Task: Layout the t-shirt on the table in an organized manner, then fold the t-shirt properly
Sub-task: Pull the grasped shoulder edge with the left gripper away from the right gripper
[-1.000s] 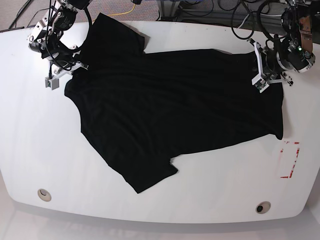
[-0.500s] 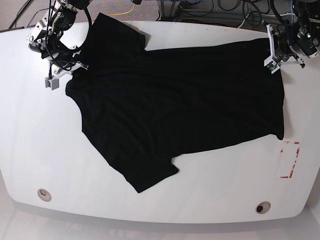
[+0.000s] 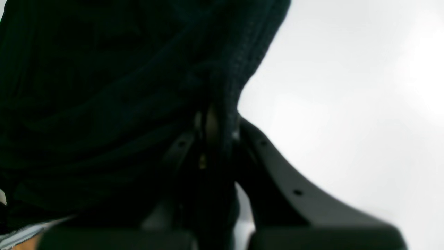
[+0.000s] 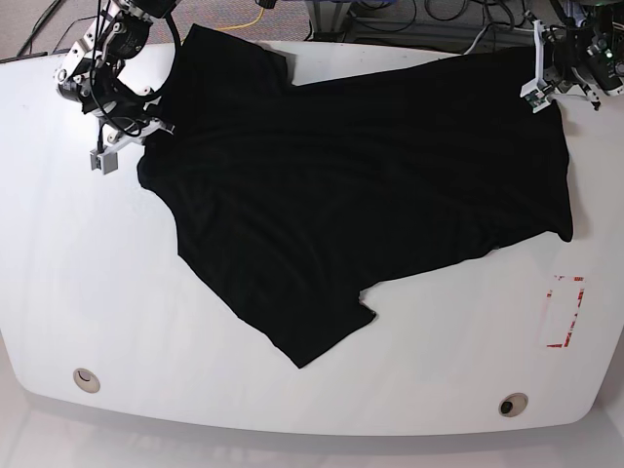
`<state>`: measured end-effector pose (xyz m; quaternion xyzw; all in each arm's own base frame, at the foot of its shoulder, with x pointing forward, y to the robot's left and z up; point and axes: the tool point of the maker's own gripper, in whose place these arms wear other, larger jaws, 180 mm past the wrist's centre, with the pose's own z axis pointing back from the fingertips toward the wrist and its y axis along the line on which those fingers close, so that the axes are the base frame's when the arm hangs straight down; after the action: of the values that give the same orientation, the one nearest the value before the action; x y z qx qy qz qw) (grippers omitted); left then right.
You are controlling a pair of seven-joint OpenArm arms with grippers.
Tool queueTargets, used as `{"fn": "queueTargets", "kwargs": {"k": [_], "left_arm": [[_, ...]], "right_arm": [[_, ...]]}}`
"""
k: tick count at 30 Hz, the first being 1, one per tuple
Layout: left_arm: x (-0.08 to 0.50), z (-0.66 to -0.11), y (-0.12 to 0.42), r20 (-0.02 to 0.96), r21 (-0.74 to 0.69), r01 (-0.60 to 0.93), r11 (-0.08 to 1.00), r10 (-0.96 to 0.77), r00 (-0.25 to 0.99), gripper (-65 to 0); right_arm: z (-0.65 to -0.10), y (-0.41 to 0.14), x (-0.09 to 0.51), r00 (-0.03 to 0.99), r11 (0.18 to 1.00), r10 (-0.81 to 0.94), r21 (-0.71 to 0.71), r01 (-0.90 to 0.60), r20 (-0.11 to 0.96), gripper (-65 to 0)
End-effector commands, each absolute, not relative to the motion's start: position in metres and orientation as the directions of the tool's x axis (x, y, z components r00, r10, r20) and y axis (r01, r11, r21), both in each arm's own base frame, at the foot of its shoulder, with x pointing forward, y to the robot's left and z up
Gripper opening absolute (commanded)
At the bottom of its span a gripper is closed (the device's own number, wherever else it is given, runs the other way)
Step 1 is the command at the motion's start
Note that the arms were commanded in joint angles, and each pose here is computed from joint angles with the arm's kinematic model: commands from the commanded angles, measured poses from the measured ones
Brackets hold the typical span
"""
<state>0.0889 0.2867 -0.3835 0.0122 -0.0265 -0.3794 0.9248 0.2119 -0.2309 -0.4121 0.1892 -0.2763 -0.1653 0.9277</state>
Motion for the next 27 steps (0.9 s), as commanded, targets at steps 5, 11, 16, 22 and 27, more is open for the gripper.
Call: {"fn": "queueTargets", "kwargs": {"k": [5,11,16,22,27], "left_arm": [[0.085,-0.379,0.309,-0.054,0.108,0.722,0.684,-0.721,0.691,-63.5],[0.076,-0.388,0.295,-0.066,0.06,0.754,0.654,-0.751,0.657,-44.9],[0.074,-0.39,0.292,-0.069,0.05,0.76,0.648,-0.757,0.65,-26.7],[0.074,-0.389,0.294,-0.074,0.053,0.763,0.645,-0.759,0.647,-25.6],[0.081,-0.383,0.302,-0.08,0.078,0.766,0.638,-0.762,0.642,-25.6]], "right_arm": [[-0.4,-0.239,0.223,0.76,0.88,-0.411,0.436,0.187,0.504,-64.8],[-0.4,-0.239,0.222,0.761,0.88,-0.411,0.436,0.188,0.502,-64.8],[-0.4,-0.239,0.222,0.761,0.88,-0.411,0.436,0.188,0.502,-64.8],[-0.4,-0.239,0.222,0.761,0.88,-0.411,0.436,0.188,0.502,-64.8],[-0.4,-0.239,0.223,0.76,0.88,-0.41,0.436,0.186,0.503,-64.8]]}}
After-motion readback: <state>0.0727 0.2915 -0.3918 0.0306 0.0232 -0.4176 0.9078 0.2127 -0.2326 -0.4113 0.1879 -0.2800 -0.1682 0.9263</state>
